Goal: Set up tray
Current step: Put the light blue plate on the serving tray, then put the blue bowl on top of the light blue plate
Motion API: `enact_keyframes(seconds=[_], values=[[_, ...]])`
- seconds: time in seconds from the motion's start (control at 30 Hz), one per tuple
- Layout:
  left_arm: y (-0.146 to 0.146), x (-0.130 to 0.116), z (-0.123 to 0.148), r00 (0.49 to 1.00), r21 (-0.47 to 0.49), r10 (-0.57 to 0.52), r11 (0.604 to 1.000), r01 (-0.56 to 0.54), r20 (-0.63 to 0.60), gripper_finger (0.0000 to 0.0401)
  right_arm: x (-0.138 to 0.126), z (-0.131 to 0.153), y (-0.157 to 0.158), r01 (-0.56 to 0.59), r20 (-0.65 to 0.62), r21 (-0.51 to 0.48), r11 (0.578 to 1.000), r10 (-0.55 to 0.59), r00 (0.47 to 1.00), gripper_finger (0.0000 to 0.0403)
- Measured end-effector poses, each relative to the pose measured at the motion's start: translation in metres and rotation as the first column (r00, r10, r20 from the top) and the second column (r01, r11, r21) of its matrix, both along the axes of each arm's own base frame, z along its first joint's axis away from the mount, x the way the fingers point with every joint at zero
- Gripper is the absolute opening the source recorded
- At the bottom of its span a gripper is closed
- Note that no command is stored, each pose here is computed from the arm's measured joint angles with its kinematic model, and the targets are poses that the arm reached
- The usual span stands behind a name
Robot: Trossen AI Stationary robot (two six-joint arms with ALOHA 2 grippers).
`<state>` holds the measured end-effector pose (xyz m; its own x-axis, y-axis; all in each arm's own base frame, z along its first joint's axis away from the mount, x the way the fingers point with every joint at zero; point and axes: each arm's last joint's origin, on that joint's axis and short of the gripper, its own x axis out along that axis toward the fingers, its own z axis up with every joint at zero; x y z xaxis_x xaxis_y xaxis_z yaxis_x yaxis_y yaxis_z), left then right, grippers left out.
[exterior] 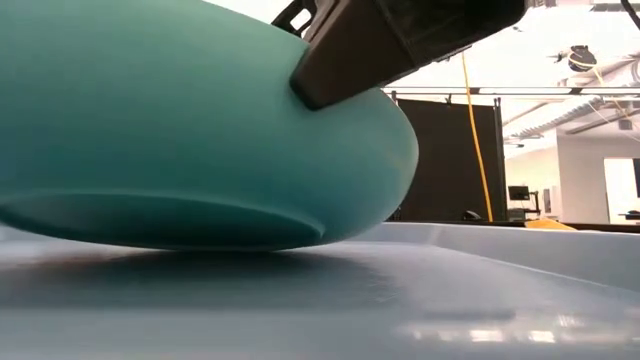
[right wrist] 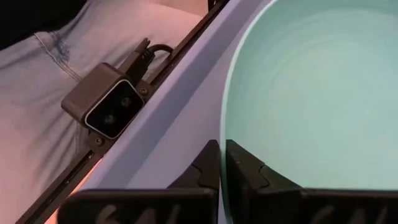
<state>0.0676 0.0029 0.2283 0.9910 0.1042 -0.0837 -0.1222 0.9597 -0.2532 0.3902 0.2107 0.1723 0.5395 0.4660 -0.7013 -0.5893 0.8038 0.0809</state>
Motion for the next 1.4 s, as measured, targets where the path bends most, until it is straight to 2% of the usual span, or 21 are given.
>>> enact_keyframes(seconds=[0.37, 0.87, 1.03, 1.4], values=[[0.0, 0.0, 0.0, 1.0, 0.0, 0.001, 1.0, -0.001, 0.0, 0.0061, 0.002, 0.002, 0.002, -0.006, 0.027, 0.04, 0.999, 0.005, 1.0, 0.0037], [0.0, 0.0, 0.0, 1.0, 0.0, 0.001, 1.0, -0.001, 0.0, 0.0061, 0.004, 0.002, 0.002, -0.016, 0.044, 0.044, 0.999, 0.014, 0.999, 0.005], [0.0, 0.0, 0.0, 1.0, 0.0, 0.001, 1.0, -0.001, -0.001, 0.0061, 0.006, 0.003, -0.001, -0.034, 0.077, 0.009, 0.999, 0.033, 0.997, 0.005], [0.0, 0.0, 0.0, 1.0, 0.0, -0.001, 1.0, 0.001, -0.001, 0.0061, 0.019, 0.034, -0.044, 0.115, 0.248, -0.152, 0.982, -0.074, 0.966, 0.006]])
